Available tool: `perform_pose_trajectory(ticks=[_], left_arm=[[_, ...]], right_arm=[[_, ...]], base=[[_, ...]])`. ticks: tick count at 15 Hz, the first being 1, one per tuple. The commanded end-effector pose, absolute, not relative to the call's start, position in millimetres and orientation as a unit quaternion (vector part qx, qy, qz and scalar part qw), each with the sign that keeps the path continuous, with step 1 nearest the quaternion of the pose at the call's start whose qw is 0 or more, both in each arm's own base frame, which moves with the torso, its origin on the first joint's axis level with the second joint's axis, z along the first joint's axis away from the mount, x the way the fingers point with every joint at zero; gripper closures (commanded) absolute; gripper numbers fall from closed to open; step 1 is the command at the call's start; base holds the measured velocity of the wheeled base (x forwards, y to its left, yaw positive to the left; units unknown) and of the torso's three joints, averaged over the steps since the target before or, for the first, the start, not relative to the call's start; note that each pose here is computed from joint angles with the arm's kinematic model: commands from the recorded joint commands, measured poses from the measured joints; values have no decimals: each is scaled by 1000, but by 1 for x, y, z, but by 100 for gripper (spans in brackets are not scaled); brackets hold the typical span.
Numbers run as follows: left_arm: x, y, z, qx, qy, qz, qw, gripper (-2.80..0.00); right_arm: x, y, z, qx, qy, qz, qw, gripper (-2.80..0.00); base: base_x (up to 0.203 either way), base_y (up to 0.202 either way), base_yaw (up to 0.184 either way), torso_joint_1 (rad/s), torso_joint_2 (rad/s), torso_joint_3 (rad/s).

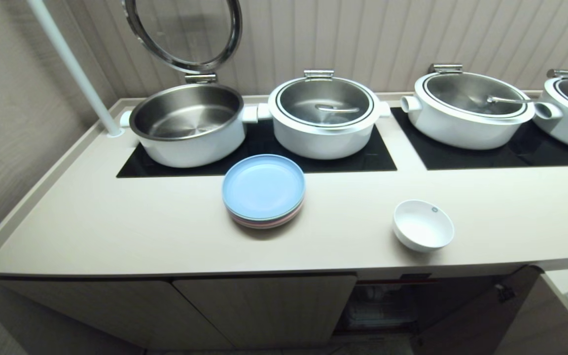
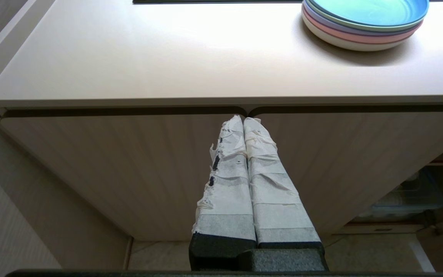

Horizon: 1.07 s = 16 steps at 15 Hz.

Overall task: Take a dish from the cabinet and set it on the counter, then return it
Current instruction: Pick up the bowl from the table

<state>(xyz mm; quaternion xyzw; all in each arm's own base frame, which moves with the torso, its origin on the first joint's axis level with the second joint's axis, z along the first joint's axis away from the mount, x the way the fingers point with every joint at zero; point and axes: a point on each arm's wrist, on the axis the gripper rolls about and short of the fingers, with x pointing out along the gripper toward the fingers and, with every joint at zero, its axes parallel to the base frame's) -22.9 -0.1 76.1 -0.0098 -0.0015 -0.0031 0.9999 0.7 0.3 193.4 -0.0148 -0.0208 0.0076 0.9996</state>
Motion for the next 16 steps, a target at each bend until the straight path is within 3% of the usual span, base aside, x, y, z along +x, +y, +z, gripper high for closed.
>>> perform_pose_trajectory(ticks=[1,6,12,16], left_arm=[[-23,0,76,-10,-1,-4,1000,0],[-23,0,76,-10,-1,-4,1000,0],[-23,0,76,-10,-2,-3,1000,0],[-23,0,76,-10,-2,-3,1000,0]], right_arm=[[53,1,220,-20,48,10,999,0],[143,1,257,-15,95,13,995,0],[224,1,232,-1,202,15,979,0],[241,3,238,29,305,47,951,0]], base=[[0,0,0,0,0,0],[0,0,0,0,0,0],[0,0,0,0,0,0],[0,0,0,0,0,0]])
